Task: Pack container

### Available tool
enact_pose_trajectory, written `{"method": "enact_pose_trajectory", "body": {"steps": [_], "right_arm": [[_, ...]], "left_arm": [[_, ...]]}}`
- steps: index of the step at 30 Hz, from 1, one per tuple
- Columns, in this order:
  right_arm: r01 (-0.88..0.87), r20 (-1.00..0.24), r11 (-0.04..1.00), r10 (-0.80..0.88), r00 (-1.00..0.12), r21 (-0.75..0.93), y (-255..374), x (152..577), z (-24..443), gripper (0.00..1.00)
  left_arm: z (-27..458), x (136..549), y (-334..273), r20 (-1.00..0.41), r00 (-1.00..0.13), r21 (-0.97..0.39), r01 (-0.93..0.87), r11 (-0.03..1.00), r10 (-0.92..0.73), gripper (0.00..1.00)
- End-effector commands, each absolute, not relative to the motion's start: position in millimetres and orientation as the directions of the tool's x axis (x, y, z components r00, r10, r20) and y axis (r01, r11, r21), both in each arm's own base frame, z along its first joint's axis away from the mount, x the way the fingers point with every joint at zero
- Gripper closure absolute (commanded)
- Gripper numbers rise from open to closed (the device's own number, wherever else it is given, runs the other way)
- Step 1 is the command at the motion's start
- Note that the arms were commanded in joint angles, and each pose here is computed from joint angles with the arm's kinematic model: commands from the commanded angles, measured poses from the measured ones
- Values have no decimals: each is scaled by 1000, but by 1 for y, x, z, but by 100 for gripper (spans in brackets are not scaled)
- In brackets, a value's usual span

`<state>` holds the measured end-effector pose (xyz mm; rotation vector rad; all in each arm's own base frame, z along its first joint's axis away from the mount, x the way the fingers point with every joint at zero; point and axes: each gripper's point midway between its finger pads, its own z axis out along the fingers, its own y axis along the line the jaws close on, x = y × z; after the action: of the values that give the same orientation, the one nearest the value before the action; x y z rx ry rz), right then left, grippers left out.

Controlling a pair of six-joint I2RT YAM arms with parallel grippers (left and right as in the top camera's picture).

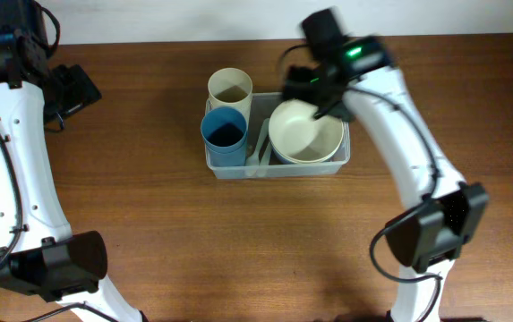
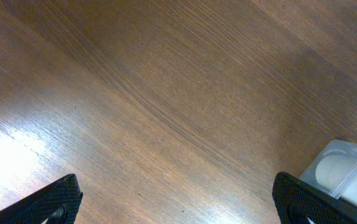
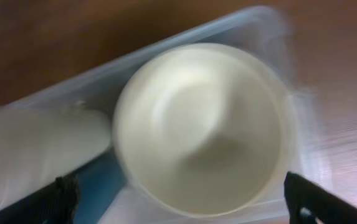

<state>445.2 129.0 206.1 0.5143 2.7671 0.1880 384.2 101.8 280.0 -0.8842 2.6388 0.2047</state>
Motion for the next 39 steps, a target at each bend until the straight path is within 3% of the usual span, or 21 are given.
{"method": "enact_pose_trajectory", "body": {"steps": [1, 8, 11, 15, 20, 30, 39], "right_arm": [[357, -399, 922, 386, -831, 149, 68, 444, 264, 1], [411, -300, 911, 401, -866, 31, -13, 405, 269, 1], [380, -244, 923, 383, -891, 61, -25, 398, 262, 1], [297, -206, 945, 320, -925, 135, -20, 396, 257, 1], [268, -194, 957, 285, -939, 108, -22, 389, 254, 1], [299, -84, 949, 308, -948, 104, -13, 320, 244, 1], [185, -161, 949, 230, -960, 254, 38, 271, 281, 1]], "left_arm": [[284, 383, 104, -382, -743, 30, -605, 796, -550, 0], [284, 383, 104, -382, -743, 30, -605, 796, -550, 1], [284, 383, 104, -382, -743, 30, -605, 796, -550, 0], [284, 383, 104, -382, -743, 30, -605, 796, -550, 1], [284, 383, 104, -382, -743, 30, -605, 796, -550, 0], [284, 383, 104, -382, -743, 30, -605, 796, -550, 0], [284, 383, 104, -382, -743, 30, -605, 796, -550, 0]]}}
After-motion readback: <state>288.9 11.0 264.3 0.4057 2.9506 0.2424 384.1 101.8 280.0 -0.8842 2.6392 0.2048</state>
